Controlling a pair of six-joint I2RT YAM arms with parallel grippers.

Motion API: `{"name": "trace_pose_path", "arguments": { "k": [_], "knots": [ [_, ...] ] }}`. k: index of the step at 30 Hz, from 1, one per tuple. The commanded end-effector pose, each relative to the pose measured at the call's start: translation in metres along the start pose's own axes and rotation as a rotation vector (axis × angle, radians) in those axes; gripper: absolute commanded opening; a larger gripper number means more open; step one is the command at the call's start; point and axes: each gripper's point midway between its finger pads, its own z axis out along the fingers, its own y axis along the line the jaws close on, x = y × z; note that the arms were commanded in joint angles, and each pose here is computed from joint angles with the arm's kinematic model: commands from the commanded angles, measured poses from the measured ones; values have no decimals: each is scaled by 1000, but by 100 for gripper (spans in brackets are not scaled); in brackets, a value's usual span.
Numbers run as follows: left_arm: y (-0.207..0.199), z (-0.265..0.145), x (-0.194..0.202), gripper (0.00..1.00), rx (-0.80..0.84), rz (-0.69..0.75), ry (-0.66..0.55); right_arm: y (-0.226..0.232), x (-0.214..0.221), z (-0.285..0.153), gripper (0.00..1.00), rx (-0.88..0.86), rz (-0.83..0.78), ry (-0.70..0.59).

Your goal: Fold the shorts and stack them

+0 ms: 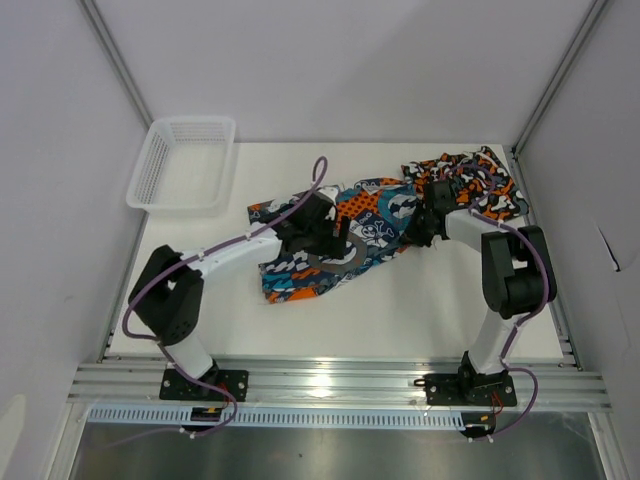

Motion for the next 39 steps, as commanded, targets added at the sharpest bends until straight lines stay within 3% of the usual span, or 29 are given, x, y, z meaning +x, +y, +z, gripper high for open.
{"name": "trace_pose_path", "arguments": {
  "k": [1, 6, 13, 19, 26, 33, 39],
  "knots": [
    [-26, 17, 5, 91, 53, 37, -2, -2, 0, -11, 19, -18, -1, -44],
    [-42, 38, 34, 86, 78, 44, 53, -11, 16, -6, 18, 11, -8, -12],
    [-61, 49, 61, 54, 109, 74, 89, -18, 21, -8, 18, 32, -8, -17],
    [-71, 55, 95, 36, 142, 86, 119, -21, 23, -15, 18, 39, -10, -28],
    [-71, 63, 142, 31, 100, 128, 182, -15, 27, -24, 20, 17, -31, -19],
    [-42, 44, 158, 31, 36, 115, 176, 12, 8, -63, 42, -65, -85, -74],
    [-6, 18, 185, 30, -24, 99, 186, 24, -5, -88, 50, -105, -118, -118]
  ]
}}
